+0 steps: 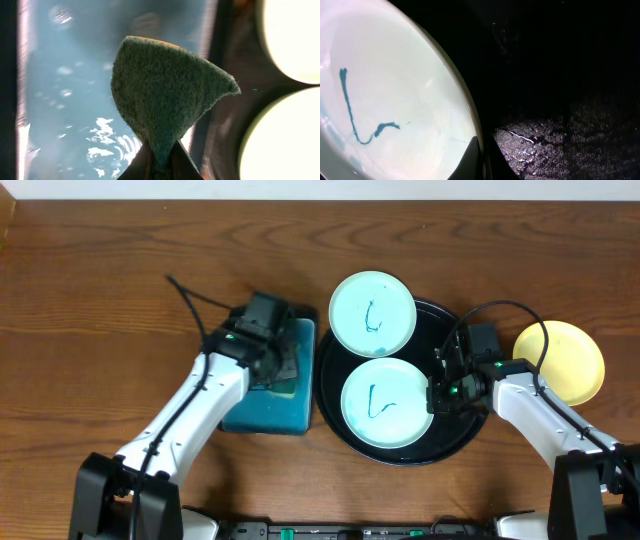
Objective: Clean dirty plates on tray and stack at the side
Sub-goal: 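Carry the sponge with the left gripper onto the lower white plate, then scrub the lower white plate with the sponge in the left gripper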
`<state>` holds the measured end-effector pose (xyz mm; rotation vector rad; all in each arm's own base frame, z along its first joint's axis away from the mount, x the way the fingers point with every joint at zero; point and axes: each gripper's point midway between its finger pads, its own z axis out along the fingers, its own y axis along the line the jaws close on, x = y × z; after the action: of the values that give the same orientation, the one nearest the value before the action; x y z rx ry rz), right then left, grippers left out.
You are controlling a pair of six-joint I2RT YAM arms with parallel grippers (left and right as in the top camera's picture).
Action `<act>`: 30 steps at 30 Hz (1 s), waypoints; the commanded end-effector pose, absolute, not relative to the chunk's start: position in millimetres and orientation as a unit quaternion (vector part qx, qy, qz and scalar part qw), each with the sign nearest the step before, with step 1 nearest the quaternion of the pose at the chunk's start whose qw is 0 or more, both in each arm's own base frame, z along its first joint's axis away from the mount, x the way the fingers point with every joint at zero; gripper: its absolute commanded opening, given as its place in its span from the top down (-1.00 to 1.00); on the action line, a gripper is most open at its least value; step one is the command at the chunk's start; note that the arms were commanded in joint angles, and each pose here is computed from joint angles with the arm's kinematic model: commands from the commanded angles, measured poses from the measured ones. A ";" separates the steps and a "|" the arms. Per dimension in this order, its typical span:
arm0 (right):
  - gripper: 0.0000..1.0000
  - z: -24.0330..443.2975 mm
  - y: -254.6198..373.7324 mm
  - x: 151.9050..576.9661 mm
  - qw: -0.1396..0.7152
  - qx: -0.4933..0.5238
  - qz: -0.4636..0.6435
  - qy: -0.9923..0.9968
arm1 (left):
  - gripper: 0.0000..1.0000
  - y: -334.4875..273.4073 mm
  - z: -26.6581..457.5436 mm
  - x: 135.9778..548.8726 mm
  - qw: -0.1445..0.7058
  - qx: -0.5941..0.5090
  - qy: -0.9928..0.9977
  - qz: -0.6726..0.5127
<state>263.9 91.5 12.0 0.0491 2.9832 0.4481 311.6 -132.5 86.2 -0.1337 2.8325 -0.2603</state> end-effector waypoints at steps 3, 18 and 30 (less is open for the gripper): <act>0.97 13.0 92.5 263.3 0.065 0.017 0.145 0.987 | 0.85 -190.5 105.7 304.1 0.168 0.048 0.976 -0.133; 0.98 5.2 99.8 240.4 0.023 0.043 0.148 0.988 | 0.85 -319.0 69.2 256.1 0.159 0.158 0.955 -0.194; 0.97 -0.5 97.9 232.0 0.013 0.046 0.145 0.988 | 0.85 -336.3 11.4 241.1 0.121 0.179 0.962 -0.168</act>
<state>240.1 96.8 2.0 0.1391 3.0633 0.4578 238.5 -335.0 22.3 0.5450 2.7826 -0.5186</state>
